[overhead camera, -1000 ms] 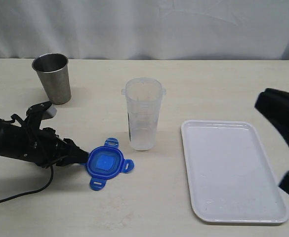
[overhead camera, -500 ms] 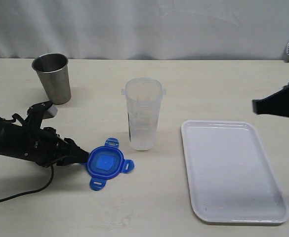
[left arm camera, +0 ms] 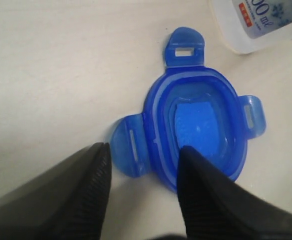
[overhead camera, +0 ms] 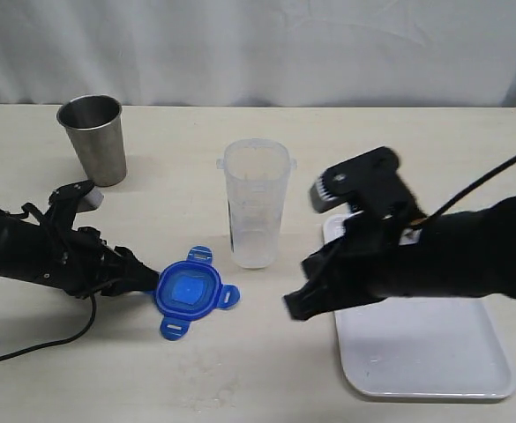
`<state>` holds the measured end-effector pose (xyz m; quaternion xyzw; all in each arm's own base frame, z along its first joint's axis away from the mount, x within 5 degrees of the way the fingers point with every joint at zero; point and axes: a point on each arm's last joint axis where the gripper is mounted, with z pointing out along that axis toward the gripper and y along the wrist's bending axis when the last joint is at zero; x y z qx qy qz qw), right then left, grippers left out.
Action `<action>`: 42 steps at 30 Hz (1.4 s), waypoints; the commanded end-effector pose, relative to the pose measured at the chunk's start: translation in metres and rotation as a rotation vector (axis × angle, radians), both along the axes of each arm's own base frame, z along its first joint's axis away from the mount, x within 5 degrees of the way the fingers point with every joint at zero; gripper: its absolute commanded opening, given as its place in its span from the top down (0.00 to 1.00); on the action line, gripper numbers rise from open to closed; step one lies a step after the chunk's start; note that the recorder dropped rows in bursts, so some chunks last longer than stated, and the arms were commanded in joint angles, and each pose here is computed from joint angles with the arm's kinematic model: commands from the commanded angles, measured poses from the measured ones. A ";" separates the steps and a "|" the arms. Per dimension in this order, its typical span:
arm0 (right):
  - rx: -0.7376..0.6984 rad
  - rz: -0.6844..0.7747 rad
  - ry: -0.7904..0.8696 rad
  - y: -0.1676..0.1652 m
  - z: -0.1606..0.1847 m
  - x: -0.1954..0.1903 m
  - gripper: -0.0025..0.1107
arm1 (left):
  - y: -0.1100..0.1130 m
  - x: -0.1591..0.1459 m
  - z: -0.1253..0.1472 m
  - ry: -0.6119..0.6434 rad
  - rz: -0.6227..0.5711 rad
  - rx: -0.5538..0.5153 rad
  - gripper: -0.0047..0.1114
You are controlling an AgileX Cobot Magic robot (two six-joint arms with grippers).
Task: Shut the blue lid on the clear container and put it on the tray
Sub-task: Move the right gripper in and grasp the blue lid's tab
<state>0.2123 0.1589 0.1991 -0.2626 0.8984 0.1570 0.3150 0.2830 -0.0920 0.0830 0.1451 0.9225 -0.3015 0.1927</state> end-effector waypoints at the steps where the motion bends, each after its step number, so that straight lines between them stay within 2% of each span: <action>1: -0.002 0.133 0.011 0.053 -0.015 0.003 0.94 | 0.005 -0.001 -0.009 0.010 -0.001 0.071 0.53; 6: 0.001 0.156 0.121 0.099 -0.031 0.039 0.94 | 0.005 -0.001 -0.009 0.010 -0.001 0.071 0.53; 13: -0.069 0.266 0.147 0.140 -0.066 0.038 0.94 | 0.004 -0.002 -0.009 0.011 -0.007 0.068 0.53; 16: -0.104 0.313 0.113 0.145 -0.070 0.042 0.94 | 0.004 -0.002 -0.009 0.009 -0.020 0.073 0.53; 19: -0.223 0.528 0.080 0.147 -0.071 0.041 0.91 | 0.004 -0.002 -0.009 0.009 -0.022 0.074 0.53; 22: -0.328 0.635 0.074 0.144 -0.068 0.042 0.63 | 0.006 -0.002 -0.009 -0.004 -0.036 0.090 0.53; 24: -0.433 0.715 0.025 0.138 -0.067 0.044 0.59 | 0.008 -0.001 -0.009 -0.003 -0.031 0.086 0.53; 27: -0.609 0.876 -0.107 0.133 -0.061 0.047 0.59 | 0.009 -0.001 -0.009 -0.003 -0.028 0.084 0.53; 29: -0.632 0.921 -0.148 0.133 -0.061 0.049 0.59 | 0.009 -0.001 -0.009 -0.002 -0.032 0.076 0.53; 33: -0.655 1.045 -0.204 0.145 -0.085 0.045 0.59 | 0.008 -0.002 -0.008 0.000 -0.035 0.062 0.53; 36: -0.637 1.038 -0.255 0.149 -0.088 0.048 0.59 | 0.008 -0.002 -0.008 0.000 -0.037 0.063 0.53; 42: -0.666 1.061 -0.164 0.145 -0.108 0.045 0.59 | 0.008 -0.002 -0.008 0.000 -0.037 0.063 0.53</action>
